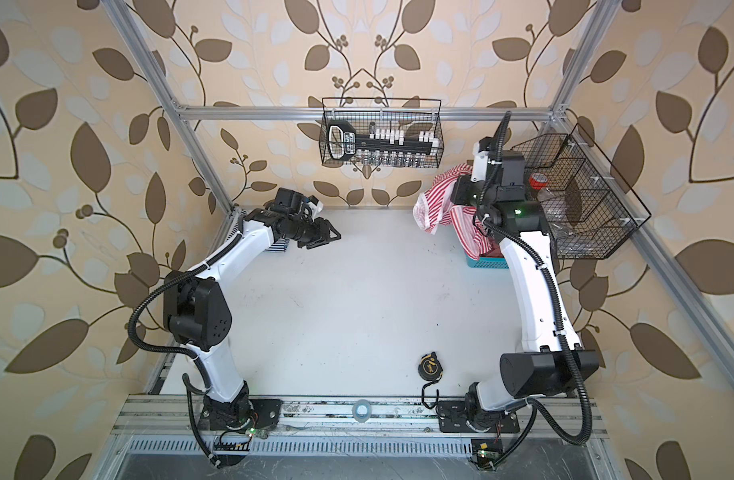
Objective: Fold and stack the tank tops
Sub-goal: 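Lower the red-striped tank top onto the table centre and open the right gripper, then grasp the red-striped tank top with both grippers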
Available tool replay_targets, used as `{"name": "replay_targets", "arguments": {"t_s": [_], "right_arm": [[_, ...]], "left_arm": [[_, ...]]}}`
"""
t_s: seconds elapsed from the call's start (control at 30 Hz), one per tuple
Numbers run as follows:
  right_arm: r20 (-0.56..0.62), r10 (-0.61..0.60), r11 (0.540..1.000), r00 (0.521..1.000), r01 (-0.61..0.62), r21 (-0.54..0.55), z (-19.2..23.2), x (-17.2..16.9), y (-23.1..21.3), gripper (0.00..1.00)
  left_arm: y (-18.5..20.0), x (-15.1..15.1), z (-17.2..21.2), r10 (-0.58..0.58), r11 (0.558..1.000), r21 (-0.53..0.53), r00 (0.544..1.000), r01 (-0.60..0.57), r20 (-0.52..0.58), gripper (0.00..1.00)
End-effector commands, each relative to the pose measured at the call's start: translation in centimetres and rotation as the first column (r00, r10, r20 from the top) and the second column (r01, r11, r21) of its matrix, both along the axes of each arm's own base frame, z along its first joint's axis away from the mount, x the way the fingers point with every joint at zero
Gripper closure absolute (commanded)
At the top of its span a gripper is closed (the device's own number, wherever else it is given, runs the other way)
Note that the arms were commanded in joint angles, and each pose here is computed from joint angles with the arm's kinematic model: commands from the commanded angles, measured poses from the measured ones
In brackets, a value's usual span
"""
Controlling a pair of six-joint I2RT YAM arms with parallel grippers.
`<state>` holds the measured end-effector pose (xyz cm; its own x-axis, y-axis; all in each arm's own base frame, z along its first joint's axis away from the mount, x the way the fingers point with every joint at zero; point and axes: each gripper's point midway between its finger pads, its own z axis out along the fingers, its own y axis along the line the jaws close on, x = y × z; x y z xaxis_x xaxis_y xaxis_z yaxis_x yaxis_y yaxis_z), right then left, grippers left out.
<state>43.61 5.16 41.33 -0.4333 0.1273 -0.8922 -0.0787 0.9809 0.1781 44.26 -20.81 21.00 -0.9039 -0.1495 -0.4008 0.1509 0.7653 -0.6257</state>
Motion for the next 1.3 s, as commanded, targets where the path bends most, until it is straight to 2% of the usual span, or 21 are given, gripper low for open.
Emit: {"name": "replay_targets", "arguments": {"t_s": [0.0, 0.1, 0.2, 0.33, 0.4, 0.47, 0.53, 0.67, 0.77, 0.87, 0.97, 1.07, 1.2, 1.27], "right_arm": [[-0.137, 0.069, 0.991, 0.988, -0.084, -0.105, -3.9, -1.3, 3.2, 1.0], [-0.273, 0.139, 0.97, 0.952, -0.186, -0.155, -9.8, -1.9, 7.9, 1.0], [-0.418, 0.228, 0.942, 0.879, -0.307, -0.132, -16.5, -3.0, 13.0, 0.96], [-0.583, 0.337, 0.896, 0.739, -0.441, -0.041, -24.8, -5.5, 19.3, 0.8], [-0.627, 0.392, 0.865, 0.673, -0.502, 0.001, -27.2, -6.9, 22.1, 0.68], [-0.645, 0.431, 0.838, 0.63, -0.545, 0.029, -28.2, -8.0, 24.1, 0.62], [-0.638, 0.457, 0.828, 0.62, -0.559, 0.049, -27.8, -8.4, 24.9, 0.58], [-0.579, 0.454, 0.859, 0.677, -0.506, 0.083, -25.0, -8.0, 22.8, 0.51], [-0.536, 0.415, 0.896, 0.735, -0.431, 0.104, -23.2, -8.0, 18.9, 0.46], [-0.546, 0.329, 0.937, 0.771, -0.34, 0.084, -23.3, -8.7, 14.3, 0.43], [-0.597, 0.254, 0.964, 0.761, -0.254, 0.086, -25.4, -10.1, 10.2, 0.44], [-0.652, 0.201, 0.975, 0.731, -0.213, 0.062, -27.7, -12.0, 8.0, 0.5], [-0.717, 0.203, 0.973, 0.667, -0.219, 0.072, -30.6, -14.5, 7.5, 0.63], [-0.727, 0.222, 0.968, 0.65, -0.234, 0.087, -31.6, -15.4, 8.0, 0.64]], "left_arm": [[-0.2, -1.2, 3.1, -0.012, 1.0, -0.018, 0.997, 0.014, 0.071, 0.5], [0.3, -1.8, 3.5, 0.0, 1.0, -0.003, 0.997, 0.0, 0.078, 0.5], [1.2, -2.6, 3.8, 0.021, 0.999, 0.028, 0.996, -0.023, 0.085, 0.5], [2.5, -4.0, 4.1, 0.049, 0.995, 0.078, 0.994, -0.057, 0.098, 0.49], [3.2, -4.6, 4.1, 0.061, 0.992, 0.1, 0.993, -0.071, 0.103, 0.48], [3.8, -5.1, 4.4, 0.072, 0.989, 0.119, 0.991, -0.085, 0.113, 0.48], [4.2, -5.4, 5.0, 0.083, 0.986, 0.131, 0.988, -0.1, 0.131, 0.48], [3.9, -5.7, 5.9, 0.085, 0.99, 0.101, 0.985, -0.1, 0.148, 0.48], [2.4, -5.7, 6.3, 0.052, 0.998, 0.036, 0.99, -0.057, 0.134, 0.49], [-0.3, -6.4, 5.7, -0.019, 0.999, 0.05, 0.993, 0.013, 0.117, 0.51], [-4.2, -7.9, 4.6, -0.135, 0.987, 0.095, 0.987, 0.127, 0.082, 0.54], [-8.3, -10.2, 2.5, -0.274, 0.948, 0.165, 0.962, 0.27, 0.003, 0.62], [-11.8, -13.8, -1.3, -0.42, 0.853, 0.277, 0.897, 0.442, -0.137, 0.69], [-12.8, -15.4, -3.1, -0.462, 0.809, 0.304, 0.864, 0.503, -0.202, 0.72]]}}
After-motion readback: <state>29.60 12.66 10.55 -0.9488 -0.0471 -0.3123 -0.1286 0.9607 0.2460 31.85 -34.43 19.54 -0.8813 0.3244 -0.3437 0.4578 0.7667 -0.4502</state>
